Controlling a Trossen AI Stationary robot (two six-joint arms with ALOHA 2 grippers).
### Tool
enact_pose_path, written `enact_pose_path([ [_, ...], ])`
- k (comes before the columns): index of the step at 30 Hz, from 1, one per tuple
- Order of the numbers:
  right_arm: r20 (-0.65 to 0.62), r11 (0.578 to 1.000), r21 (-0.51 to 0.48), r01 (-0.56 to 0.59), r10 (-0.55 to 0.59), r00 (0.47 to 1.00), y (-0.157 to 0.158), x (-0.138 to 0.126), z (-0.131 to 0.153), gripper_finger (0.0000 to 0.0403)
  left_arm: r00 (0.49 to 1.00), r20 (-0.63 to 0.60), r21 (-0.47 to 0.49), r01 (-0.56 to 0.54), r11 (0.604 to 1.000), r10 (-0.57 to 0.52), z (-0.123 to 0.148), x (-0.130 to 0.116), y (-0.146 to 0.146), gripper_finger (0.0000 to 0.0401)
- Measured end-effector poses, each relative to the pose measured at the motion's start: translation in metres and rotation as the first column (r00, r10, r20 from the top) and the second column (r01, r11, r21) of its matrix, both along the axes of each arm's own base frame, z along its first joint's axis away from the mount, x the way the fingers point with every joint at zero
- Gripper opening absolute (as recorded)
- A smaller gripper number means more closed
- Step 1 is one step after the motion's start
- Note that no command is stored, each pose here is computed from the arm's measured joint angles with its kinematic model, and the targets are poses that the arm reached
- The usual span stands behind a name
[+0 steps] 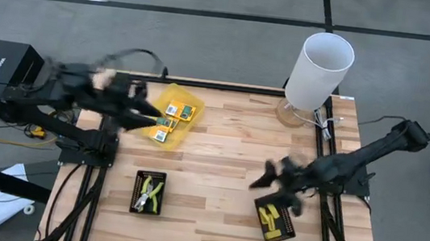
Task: Pick & Place School Supplies
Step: Return to Home Position
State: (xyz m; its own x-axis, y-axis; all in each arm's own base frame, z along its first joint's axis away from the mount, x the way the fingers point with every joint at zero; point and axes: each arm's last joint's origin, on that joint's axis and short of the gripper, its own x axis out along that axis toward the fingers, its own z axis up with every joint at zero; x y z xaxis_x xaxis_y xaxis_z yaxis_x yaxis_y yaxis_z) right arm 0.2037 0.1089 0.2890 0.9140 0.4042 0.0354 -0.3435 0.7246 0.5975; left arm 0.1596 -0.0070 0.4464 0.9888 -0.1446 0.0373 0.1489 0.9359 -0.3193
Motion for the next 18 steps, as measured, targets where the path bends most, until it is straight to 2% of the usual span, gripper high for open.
enact_pose_path([
  [2,0.22,0.995,-0.073,0.067,-0.049,0.974,-0.008,-0.014,0.025,0.0244,0.993,0.114,0.034,0.011,0.999,-0.015,0.012,-0.019,0.0,0.0127],
  [4,0.409,0.98,-0.152,0.131,-0.059,0.911,-0.014,-0.032,0.045,0.0244,0.978,0.207,0.067,-0.025,0.997,0.011,0.022,-0.046,0.001,0.0127],
  [6,0.511,0.955,-0.228,0.188,-0.047,0.858,-0.019,-0.047,0.057,0.0244,0.959,0.283,0.107,-0.063,0.992,0.031,0.027,-0.073,0.002,0.0127],
  [8,0.534,0.931,-0.297,0.211,-0.021,0.845,-0.023,-0.062,0.06,0.0244,0.936,0.352,0.142,-0.089,0.986,0.034,0.03,-0.105,0.003,0.0127],
  [12,0.48,0.895,-0.351,0.274,-0.079,0.874,-0.039,-0.085,0.06,0.0244,0.903,0.422,0.177,-0.171,0.969,0.082,0.023,-0.156,0.006,0.0127],
  [14,0.478,0.885,-0.363,0.29,-0.09,0.874,-0.049,-0.097,0.061,0.0244,0.913,0.391,0.167,-0.191,0.967,0.113,0.007,-0.164,0.007,0.0127],
  [18,0.5,0.883,-0.357,0.304,-0.094,0.861,-0.068,-0.123,0.056,0.0244,0.941,0.313,0.141,-0.177,0.974,0.126,-0.043,-0.153,0.007,0.0127],
])
